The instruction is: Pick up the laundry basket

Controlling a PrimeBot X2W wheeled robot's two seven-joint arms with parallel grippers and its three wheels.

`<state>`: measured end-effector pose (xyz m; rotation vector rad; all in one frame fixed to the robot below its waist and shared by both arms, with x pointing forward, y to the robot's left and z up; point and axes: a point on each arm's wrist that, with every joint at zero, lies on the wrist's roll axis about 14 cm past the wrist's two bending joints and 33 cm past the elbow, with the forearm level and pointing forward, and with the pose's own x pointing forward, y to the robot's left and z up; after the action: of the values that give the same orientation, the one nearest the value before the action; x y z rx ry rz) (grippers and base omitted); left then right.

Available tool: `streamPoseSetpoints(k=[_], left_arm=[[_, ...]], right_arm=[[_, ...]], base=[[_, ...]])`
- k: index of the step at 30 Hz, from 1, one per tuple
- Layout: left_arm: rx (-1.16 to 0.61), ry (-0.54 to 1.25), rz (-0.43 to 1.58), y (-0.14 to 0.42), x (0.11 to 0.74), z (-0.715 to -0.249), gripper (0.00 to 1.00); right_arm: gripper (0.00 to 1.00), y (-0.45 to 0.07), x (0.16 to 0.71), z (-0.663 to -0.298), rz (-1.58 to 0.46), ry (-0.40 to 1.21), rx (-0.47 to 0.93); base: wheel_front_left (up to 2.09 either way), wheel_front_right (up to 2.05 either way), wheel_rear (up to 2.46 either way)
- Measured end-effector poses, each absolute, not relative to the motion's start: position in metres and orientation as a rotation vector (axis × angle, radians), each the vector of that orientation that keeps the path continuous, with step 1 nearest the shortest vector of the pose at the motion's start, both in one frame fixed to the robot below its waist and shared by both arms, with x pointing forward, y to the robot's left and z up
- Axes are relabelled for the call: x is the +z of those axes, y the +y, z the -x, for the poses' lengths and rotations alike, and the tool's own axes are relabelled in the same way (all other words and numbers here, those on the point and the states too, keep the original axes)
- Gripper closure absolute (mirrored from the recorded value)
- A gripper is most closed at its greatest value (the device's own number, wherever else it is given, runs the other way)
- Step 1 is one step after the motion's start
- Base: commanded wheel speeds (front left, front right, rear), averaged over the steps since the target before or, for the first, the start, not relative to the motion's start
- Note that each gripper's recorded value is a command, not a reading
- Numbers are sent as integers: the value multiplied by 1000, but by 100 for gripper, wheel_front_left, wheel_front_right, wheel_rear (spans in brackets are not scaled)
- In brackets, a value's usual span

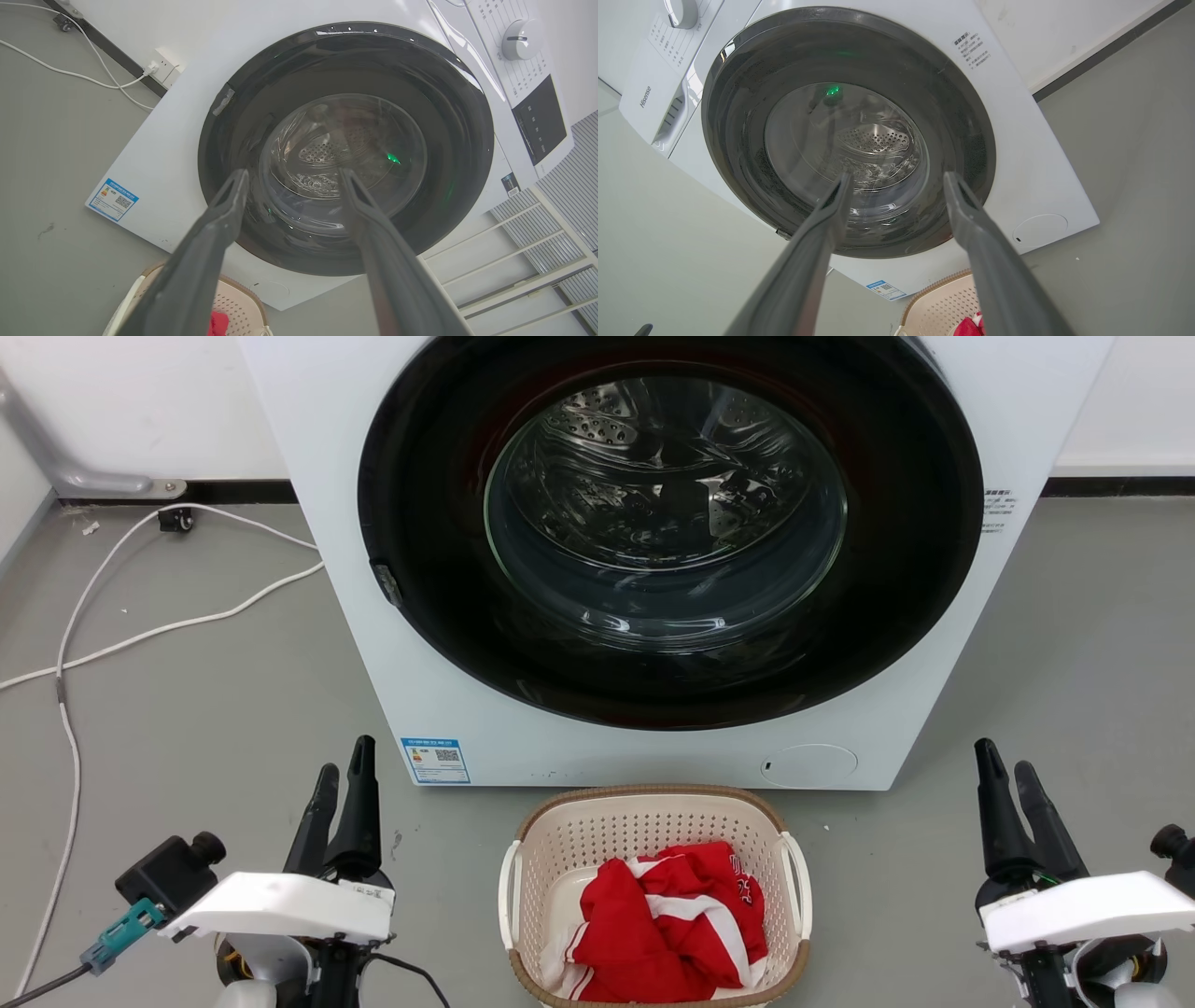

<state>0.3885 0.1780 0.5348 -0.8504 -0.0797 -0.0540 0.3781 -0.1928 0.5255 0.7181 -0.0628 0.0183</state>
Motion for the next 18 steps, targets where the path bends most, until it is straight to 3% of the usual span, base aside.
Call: streamPoseSetpoints(k=[18], left_arm=[[-73, -95, 548, 168, 537, -388, 0]], right_arm=[[0, -179, 526, -375, -426, -43, 68]], base=[[0, 0, 0]])
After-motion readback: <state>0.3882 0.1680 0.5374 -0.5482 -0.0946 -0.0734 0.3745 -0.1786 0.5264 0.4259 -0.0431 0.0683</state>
